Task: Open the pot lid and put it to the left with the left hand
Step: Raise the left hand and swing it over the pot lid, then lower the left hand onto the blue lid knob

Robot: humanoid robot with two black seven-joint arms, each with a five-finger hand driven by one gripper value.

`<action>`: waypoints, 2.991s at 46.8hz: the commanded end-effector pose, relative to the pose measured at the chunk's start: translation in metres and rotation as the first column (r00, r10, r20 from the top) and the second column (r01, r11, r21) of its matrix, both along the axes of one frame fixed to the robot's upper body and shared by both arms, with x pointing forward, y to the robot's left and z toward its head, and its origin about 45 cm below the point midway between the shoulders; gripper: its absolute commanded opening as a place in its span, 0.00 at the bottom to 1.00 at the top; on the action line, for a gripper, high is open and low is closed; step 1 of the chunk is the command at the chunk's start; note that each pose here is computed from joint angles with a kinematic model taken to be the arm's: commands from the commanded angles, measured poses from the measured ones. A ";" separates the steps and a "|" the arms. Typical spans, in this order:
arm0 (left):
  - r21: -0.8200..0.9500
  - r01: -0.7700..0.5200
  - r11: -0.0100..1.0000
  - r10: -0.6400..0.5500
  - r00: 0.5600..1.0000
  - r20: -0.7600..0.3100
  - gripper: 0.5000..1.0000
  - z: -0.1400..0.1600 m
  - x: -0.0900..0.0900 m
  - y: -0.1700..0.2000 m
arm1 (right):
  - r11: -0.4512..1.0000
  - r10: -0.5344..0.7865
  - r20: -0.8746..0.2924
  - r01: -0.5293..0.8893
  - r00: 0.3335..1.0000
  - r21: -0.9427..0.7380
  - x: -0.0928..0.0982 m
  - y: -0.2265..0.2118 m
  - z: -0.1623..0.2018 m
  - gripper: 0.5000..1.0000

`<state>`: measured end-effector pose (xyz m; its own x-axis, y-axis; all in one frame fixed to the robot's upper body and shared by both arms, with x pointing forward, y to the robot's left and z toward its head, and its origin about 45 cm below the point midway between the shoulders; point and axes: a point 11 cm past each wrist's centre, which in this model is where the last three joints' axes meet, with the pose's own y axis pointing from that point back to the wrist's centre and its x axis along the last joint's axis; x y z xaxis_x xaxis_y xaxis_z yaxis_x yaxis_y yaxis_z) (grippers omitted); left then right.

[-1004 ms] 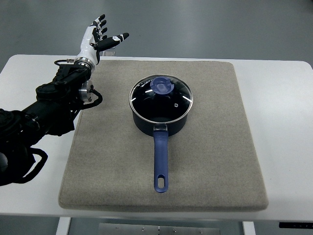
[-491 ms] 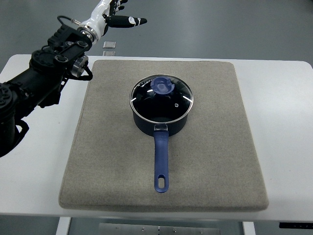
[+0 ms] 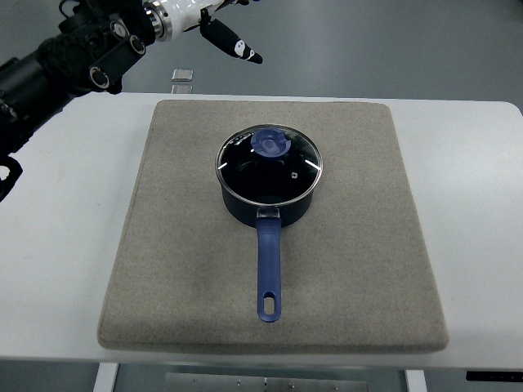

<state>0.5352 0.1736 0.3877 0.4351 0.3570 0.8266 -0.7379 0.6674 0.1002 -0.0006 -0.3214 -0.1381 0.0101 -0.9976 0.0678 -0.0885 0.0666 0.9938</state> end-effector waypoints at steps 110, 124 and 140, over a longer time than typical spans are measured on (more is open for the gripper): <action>0.675 0.491 0.551 -0.545 0.824 -0.155 0.96 -0.033 -0.089 -0.068 | 1.000 0.000 -0.001 0.000 1.000 0.000 0.000 0.000 0.000 0.83; 0.698 0.499 0.514 -0.556 0.814 -0.172 0.96 -0.036 -0.091 -0.074 | 1.000 0.000 -0.001 0.000 1.000 0.000 0.000 0.000 0.000 0.83; 0.704 0.505 0.500 -0.525 0.823 -0.217 0.95 -0.033 -0.090 -0.070 | 1.000 0.000 -0.001 0.000 1.000 0.000 0.000 0.000 0.000 0.83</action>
<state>0.4447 0.1030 0.3553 0.3229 -0.6172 0.7176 -0.2952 0.6547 0.6959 -0.0008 -0.3214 -0.1381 0.0100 -0.9976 0.0678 -0.0880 0.0667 0.9939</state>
